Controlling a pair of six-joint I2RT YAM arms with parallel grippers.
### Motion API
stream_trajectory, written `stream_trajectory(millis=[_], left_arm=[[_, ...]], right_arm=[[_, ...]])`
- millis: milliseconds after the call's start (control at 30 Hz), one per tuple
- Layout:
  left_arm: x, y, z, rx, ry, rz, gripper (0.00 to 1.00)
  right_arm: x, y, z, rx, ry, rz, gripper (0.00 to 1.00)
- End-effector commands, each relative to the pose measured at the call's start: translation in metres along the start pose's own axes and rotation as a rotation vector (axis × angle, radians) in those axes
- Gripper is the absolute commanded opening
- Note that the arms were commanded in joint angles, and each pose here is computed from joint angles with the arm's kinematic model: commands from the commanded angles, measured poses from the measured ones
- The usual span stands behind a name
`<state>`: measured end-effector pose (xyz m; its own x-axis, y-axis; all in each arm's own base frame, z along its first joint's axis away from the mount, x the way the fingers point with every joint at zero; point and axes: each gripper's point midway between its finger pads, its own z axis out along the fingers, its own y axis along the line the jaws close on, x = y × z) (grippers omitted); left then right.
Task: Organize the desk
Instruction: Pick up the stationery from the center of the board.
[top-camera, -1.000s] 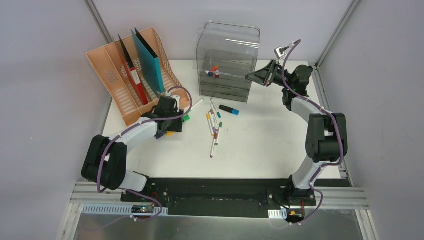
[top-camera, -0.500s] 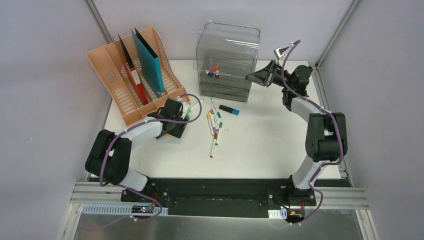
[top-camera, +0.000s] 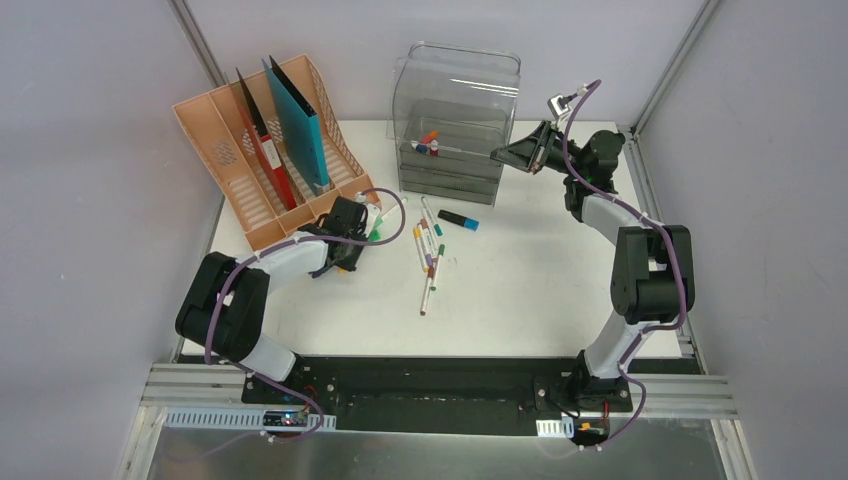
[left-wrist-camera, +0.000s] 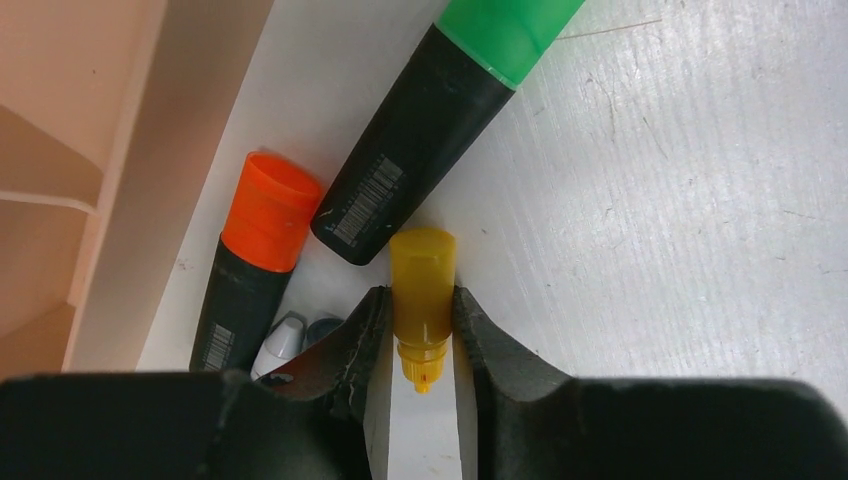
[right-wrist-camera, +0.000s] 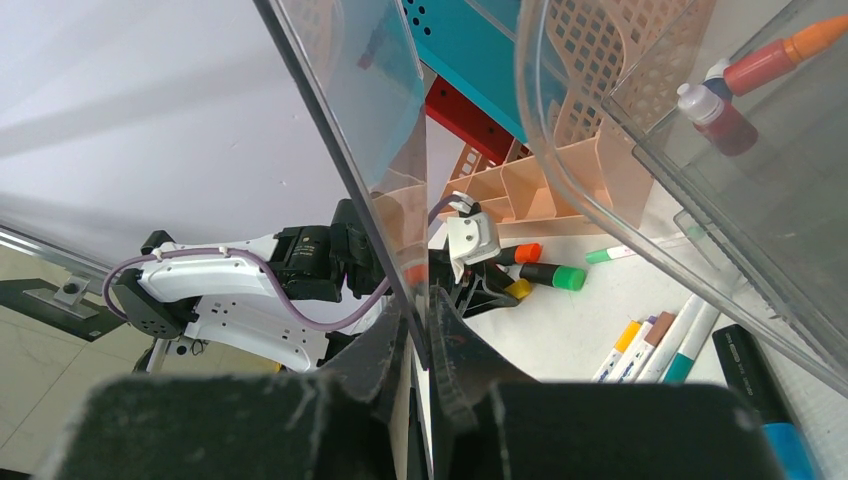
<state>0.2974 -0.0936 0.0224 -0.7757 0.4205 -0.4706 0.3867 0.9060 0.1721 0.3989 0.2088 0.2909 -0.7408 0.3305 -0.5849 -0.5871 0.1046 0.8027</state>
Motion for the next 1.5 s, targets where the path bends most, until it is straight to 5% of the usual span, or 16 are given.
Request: stream_trajectory(millis=[0, 67, 333, 900, 1467], left_arm=[[-0.007, -0.009, 0.000, 0.042, -0.017, 0.018, 0.09], [-0.011, -0.015, -0.004, 0.071, -0.034, 0.021, 0.00], [-0.032, -0.029, -0.034, 0.157, -0.200, -0.014, 0.00], [-0.103, -0.057, -0.153, 0.464, -0.939, -0.294, 0.00], [-0.170, -0.077, -0.168, 0.749, -1.131, -0.481, 0.00]], right_arm=[[0.003, 0.016, 0.006, -0.036, 0.040, -0.001, 0.06], [0.003, 0.016, 0.006, -0.036, 0.040, -0.001, 0.06], [0.004, 0.014, 0.006, -0.035, 0.042, 0.003, 0.06], [0.004, 0.014, 0.007, -0.035, 0.044, 0.006, 0.06], [0.004, 0.015, 0.007, -0.037, 0.044, 0.004, 0.06]])
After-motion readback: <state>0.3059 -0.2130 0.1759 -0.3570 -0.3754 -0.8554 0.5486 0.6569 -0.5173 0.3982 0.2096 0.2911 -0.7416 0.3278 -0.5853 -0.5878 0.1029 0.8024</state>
